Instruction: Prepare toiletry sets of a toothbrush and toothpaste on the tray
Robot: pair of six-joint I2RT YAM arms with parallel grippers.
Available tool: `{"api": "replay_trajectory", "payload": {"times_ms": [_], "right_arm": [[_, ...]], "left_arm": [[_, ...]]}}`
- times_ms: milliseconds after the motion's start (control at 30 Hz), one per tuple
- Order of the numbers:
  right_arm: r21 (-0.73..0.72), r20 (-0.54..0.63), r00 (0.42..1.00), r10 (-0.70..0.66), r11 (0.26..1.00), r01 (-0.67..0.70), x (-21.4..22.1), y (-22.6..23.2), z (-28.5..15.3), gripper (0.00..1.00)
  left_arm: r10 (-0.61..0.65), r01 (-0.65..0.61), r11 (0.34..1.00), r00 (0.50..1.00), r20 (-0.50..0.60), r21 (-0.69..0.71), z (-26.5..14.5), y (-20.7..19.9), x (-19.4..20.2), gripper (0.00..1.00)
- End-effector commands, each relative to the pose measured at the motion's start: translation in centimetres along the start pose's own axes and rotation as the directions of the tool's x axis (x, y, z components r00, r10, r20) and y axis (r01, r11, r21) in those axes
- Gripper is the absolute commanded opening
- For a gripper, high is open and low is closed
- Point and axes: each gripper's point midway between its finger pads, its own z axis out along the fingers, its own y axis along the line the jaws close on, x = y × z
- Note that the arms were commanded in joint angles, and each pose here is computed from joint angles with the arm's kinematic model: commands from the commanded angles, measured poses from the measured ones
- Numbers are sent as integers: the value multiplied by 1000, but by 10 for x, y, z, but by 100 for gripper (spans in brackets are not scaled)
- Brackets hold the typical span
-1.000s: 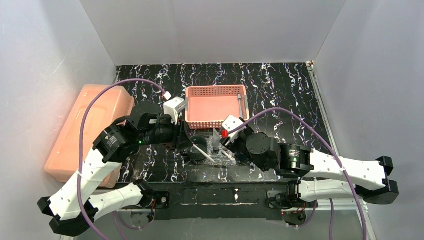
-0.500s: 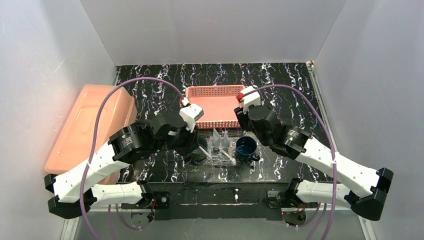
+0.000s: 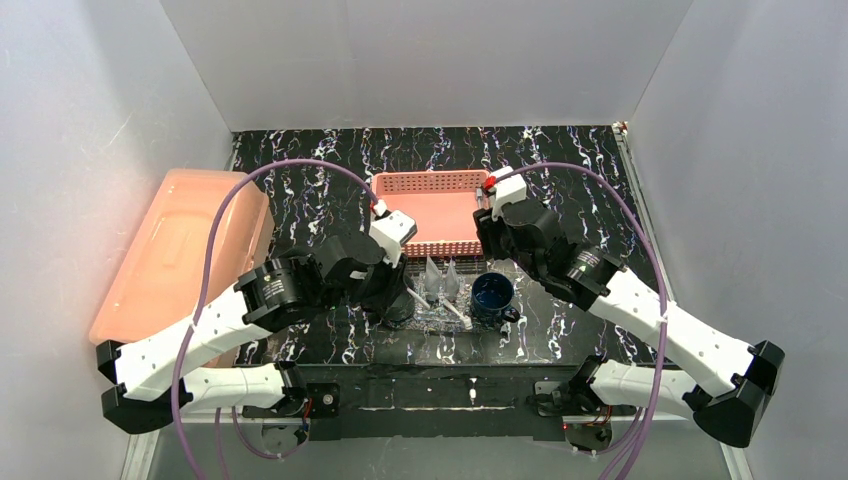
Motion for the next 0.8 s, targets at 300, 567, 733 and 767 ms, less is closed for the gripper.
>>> {"api": "replay_trajectory", "payload": {"times_ms": [300, 567, 733, 767], "right_arm": [[-6, 36, 998, 48, 999, -48, -1, -8, -9, 54], [0, 41, 998, 57, 998, -57, 0, -11, -11, 54], [0, 39, 997, 59, 998, -59, 2, -11, -11, 54], [1, 39, 997, 61, 998, -61, 2, -11, -11, 54]], "left_arm": [[53, -50, 998, 997, 48, -45, 15, 7, -3, 0], [85, -82, 994, 996, 39, -68, 27, 9, 3, 0], [89, -87, 994, 996, 28, -70, 32, 9, 6, 0], [88, -85, 994, 996, 29, -70, 33, 9, 6, 0]]}}
